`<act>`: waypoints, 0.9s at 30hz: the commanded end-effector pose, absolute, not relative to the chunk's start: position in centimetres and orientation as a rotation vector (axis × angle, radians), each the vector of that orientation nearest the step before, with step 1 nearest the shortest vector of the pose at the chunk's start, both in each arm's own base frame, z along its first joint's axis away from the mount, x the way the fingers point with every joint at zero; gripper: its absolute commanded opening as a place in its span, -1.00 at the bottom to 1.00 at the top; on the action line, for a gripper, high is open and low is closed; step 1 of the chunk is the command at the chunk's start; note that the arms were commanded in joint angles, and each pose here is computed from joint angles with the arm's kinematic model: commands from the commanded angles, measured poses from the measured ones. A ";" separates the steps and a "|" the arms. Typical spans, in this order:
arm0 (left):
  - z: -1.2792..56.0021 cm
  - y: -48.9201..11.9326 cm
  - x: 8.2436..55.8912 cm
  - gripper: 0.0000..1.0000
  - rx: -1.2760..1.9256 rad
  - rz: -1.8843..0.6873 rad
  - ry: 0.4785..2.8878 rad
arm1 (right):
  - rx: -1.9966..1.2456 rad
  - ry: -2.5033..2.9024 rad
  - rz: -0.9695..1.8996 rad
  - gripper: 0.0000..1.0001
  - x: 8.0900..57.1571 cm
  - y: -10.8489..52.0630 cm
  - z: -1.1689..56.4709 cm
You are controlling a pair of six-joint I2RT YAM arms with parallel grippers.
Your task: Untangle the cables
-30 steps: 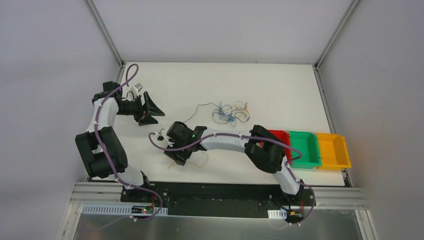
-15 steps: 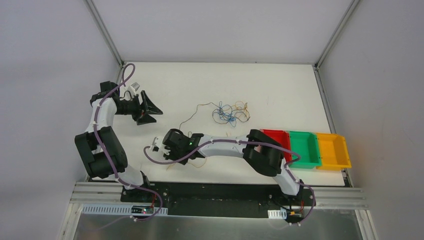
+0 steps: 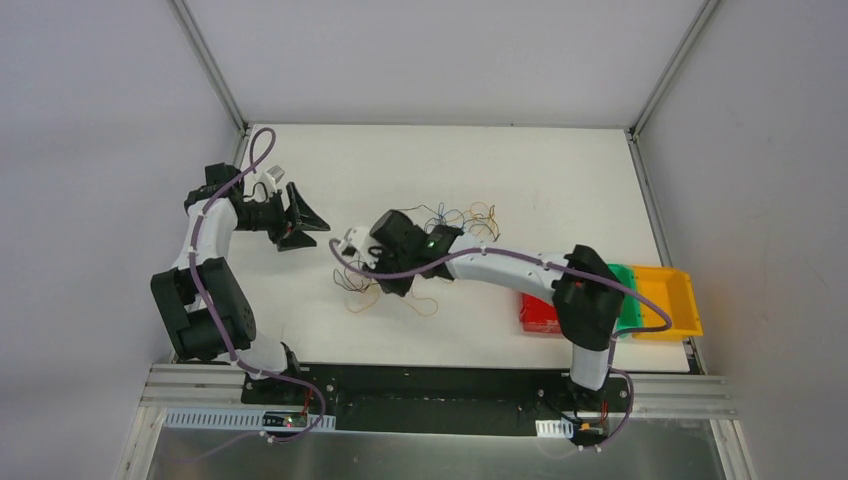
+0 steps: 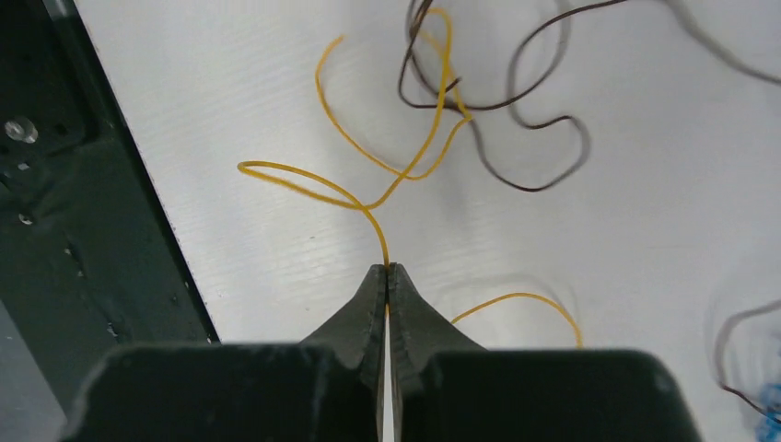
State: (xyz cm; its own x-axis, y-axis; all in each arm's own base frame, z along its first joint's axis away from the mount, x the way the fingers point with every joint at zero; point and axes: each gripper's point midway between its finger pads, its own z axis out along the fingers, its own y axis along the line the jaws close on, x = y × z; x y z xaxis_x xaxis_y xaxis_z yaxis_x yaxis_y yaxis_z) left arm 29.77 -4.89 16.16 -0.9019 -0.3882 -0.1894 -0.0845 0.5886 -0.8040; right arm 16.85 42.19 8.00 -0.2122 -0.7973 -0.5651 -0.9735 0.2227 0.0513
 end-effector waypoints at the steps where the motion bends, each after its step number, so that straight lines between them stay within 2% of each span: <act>1: 18.4 -7.6 28.7 0.38 -0.173 -1.241 2.432 | -1.507 2.026 0.754 -1.00 18.2 42.0 16.9; 5: 19.6 -10.1 27.9 0.41 0.014 -1.257 2.404 | -1.430 2.053 0.783 -1.00 20.2 40.4 20.2; 15: 27.2 -12.9 26.7 0.41 0.396 -1.381 2.003 | -1.302 2.071 0.883 -1.00 23.0 37.7 24.0; 19: 27.4 -15.0 24.7 0.41 0.582 -1.340 1.928 | -1.277 2.082 0.945 -1.00 22.9 38.2 24.6; 23: 26.7 -16.2 24.8 0.40 0.618 -1.301 1.922 | -1.255 2.081 1.019 -1.00 22.5 38.5 25.7; 27: 26.4 -17.8 25.1 0.26 0.634 -1.292 1.929 | -1.239 2.074 1.070 -1.00 22.0 38.9 26.5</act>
